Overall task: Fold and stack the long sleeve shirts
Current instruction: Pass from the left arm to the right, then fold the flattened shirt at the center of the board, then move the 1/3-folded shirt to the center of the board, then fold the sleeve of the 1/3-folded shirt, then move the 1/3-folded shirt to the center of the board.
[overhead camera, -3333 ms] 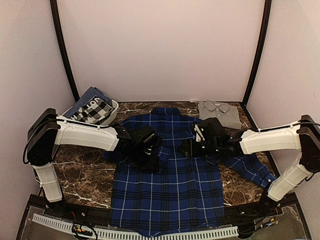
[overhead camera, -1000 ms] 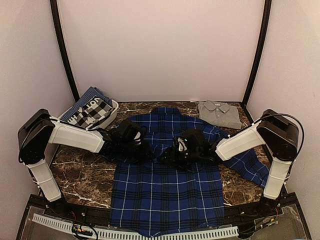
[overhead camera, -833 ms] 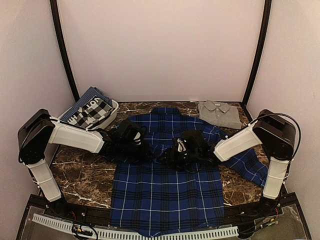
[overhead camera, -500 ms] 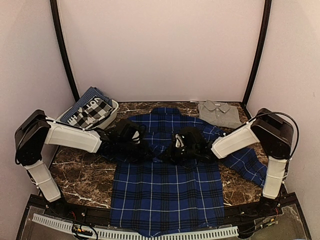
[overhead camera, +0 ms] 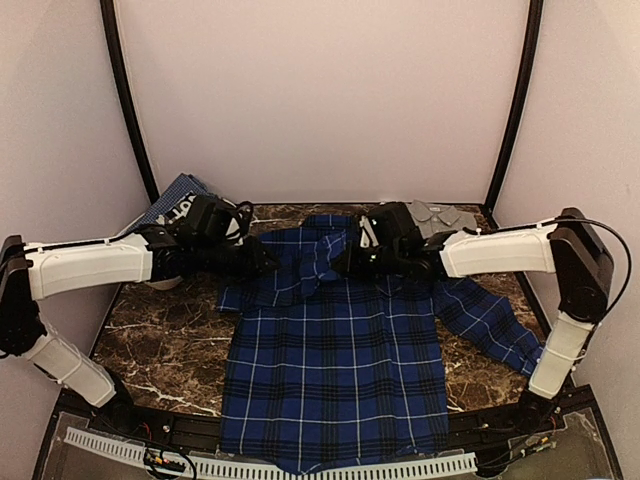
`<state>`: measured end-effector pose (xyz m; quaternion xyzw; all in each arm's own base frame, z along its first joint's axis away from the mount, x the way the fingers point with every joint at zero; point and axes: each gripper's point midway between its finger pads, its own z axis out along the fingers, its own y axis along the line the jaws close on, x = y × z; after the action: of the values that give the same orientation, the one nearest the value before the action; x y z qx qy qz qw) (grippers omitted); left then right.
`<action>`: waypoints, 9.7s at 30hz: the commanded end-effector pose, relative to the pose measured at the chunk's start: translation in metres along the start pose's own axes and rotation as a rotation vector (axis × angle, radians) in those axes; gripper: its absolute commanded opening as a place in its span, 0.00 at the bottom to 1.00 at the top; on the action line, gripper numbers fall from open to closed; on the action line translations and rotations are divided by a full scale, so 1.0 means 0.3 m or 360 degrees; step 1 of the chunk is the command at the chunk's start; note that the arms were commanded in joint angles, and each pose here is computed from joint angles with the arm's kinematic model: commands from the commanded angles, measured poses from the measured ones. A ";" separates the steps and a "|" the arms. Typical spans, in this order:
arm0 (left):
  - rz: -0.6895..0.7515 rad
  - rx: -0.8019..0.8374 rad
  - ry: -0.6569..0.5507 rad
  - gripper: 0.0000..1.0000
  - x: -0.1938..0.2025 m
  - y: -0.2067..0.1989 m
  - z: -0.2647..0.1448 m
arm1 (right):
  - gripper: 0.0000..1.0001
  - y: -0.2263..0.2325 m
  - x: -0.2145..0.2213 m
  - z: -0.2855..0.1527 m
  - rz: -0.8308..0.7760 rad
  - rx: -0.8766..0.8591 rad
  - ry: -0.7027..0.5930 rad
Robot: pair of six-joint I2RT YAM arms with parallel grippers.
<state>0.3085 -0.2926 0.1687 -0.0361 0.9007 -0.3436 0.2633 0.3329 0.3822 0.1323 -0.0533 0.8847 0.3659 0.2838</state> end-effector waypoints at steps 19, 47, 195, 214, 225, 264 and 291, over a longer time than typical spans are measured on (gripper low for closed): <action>-0.0037 -0.0334 -0.0050 0.31 -0.178 0.262 0.000 | 0.00 -0.144 -0.302 -0.660 -0.0347 0.0634 -0.0520; -0.0096 -0.0242 0.0162 0.30 -0.251 0.279 0.326 | 0.00 -0.162 -0.545 -1.053 -0.0340 0.0994 -0.0821; 0.0105 -0.0123 -0.0078 0.45 -0.288 0.204 0.026 | 0.00 0.504 0.579 0.123 -0.1099 -0.0389 0.0654; -0.0017 -0.0240 0.0121 0.44 -0.029 0.378 -0.009 | 0.47 0.540 0.437 0.022 -0.0966 -0.0493 0.0503; 0.0000 -0.0387 0.0283 0.44 0.094 0.476 0.029 | 0.31 0.179 0.045 0.163 -0.0469 -0.0069 0.0231; -0.0085 -0.0588 0.0642 0.40 0.579 0.468 -0.127 | 0.28 0.142 0.088 0.631 -0.0776 -0.0045 0.0432; 0.0281 0.0000 0.0521 0.43 0.342 0.006 0.139 | 0.46 -0.309 -0.428 0.031 -0.0354 0.0264 -0.0010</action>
<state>0.2376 -0.3055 0.0875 0.0467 0.9522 -0.2675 0.1402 0.4649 0.3358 0.1475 -0.1618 0.8945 0.2607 0.3252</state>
